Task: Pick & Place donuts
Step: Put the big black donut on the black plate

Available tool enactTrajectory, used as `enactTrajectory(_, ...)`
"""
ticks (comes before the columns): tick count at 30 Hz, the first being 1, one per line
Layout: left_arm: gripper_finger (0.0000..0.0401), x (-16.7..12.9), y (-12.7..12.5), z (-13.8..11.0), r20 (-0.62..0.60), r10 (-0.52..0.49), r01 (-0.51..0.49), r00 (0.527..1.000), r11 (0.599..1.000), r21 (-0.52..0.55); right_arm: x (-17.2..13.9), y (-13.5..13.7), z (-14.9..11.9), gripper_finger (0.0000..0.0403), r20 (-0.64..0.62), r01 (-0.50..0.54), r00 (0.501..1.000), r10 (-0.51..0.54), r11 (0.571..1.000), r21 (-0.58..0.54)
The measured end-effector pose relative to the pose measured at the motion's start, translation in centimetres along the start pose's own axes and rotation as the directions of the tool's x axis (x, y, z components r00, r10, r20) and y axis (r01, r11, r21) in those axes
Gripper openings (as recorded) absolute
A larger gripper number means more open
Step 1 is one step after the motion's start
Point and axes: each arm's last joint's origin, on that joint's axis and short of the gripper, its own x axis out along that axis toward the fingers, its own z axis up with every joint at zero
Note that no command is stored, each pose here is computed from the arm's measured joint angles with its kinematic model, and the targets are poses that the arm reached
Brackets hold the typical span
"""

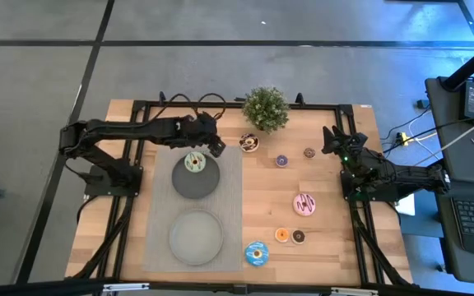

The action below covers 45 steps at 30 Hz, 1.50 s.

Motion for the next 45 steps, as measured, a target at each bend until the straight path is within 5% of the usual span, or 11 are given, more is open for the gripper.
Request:
enactTrajectory(9, 0.0225, -2.4, -3.6, 1.4, 0.252, -0.237, 0.213, 0.938, 0.97, 0.118, 0.0, 0.0, 0.0, 0.0294, -0.001, 0.001, 1.0, -0.001, 1.0, -0.001)
enactTrajectory(15, 0.0224, -2.4, -4.0, 1.6, 0.281, -0.261, 0.289, 0.923, 0.955, -0.062, 0.0, 0.0, 0.0, 0.0294, -0.002, 0.001, 1.0, -0.001, 1.0, 0.007)
enactTrajectory(21, 0.0226, -0.8, -4.3, 1.3, 0.293, -0.173, 0.173, 0.94, 0.985, 0.025, 0.0, 0.0, 0.0, 0.0294, -0.001, 0.001, 1.0, -0.001, 1.0, 0.001)
enactTrajectory(27, 0.0226, 2.9, -5.2, 1.1, 0.233, -0.286, 0.294, 0.93, 0.956, -0.001, 0.0, 0.1, -0.1, 0.0294, -0.018, -0.031, 0.999, 0.031, 1.0, 0.004)
enactTrajectory(36, 0.0226, 8.3, -4.3, 1.7, 0.07, -0.116, 0.121, 0.991, 0.99, -0.077, 0.0, 0.2, -0.1, 0.0294, -0.037, -0.07, 0.997, 0.071, 0.997, 0.015)
enactTrajectory(45, 0.0226, 12.8, -4.0, 3.1, -0.049, -0.053, 0.048, 0.997, 0.994, -0.101, 0.0, 0.3, -0.1, 0.0294, -0.049, -0.094, 0.994, 0.095, 0.995, 0.021)
